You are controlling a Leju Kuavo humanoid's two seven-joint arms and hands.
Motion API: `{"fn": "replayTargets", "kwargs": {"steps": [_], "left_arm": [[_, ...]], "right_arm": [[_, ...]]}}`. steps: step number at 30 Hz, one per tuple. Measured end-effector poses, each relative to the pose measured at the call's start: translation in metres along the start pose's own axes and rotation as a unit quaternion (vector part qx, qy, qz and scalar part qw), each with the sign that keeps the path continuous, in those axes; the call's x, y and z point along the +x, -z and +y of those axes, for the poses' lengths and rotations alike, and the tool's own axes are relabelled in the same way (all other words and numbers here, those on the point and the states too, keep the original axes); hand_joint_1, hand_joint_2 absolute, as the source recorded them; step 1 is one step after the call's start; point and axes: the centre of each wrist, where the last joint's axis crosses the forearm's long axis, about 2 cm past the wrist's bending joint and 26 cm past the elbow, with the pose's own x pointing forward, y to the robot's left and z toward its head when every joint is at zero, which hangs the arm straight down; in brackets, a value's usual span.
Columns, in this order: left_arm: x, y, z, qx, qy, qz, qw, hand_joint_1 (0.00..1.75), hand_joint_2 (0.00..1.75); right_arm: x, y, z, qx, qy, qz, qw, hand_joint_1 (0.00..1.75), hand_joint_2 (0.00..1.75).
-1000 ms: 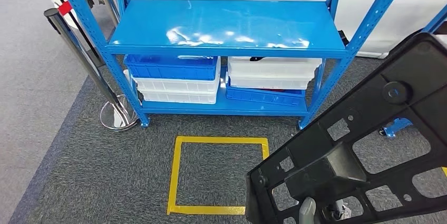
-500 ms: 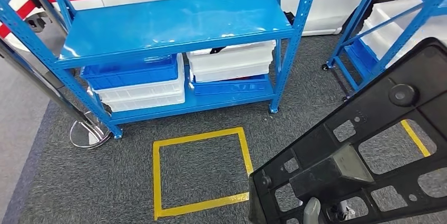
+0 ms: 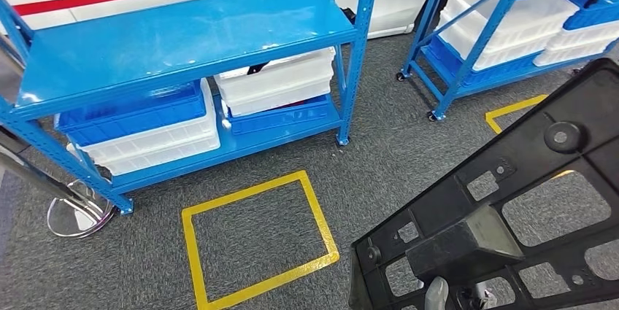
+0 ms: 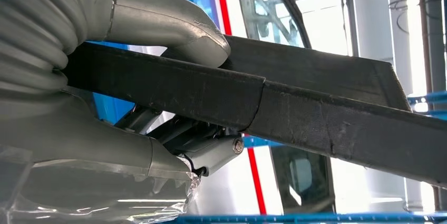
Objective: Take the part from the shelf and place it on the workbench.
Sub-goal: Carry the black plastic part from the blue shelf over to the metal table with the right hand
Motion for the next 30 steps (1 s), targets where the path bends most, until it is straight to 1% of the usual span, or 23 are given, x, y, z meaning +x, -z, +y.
{"fn": "replayTargets", "kwargs": {"steps": [9,15,22,30], "left_arm": [[0.002,0.001,0.0,0.001,-0.007,-0.006,1.0,0.0,1.75],[-0.002,0.0,0.001,0.0,-0.01,-0.002,1.0,0.0,1.75],[-0.002,0.0,0.004,0.004,-0.009,-0.003,1.0,0.0,1.75],[-0.003,0.0,0.003,-0.001,-0.011,-0.005,1.0,0.0,1.75]], "right_arm": [[-0.006,0.001,0.003,0.005,-0.009,0.0,1.0,1.75,1.75],[-0.011,0.003,0.005,0.005,-0.01,0.0,1.0,1.75,1.75],[-0.013,0.003,0.006,0.004,-0.011,0.001,1.0,1.75,1.75],[-0.013,0.004,0.004,0.005,-0.033,-0.002,0.999,1.75,1.75]]}}
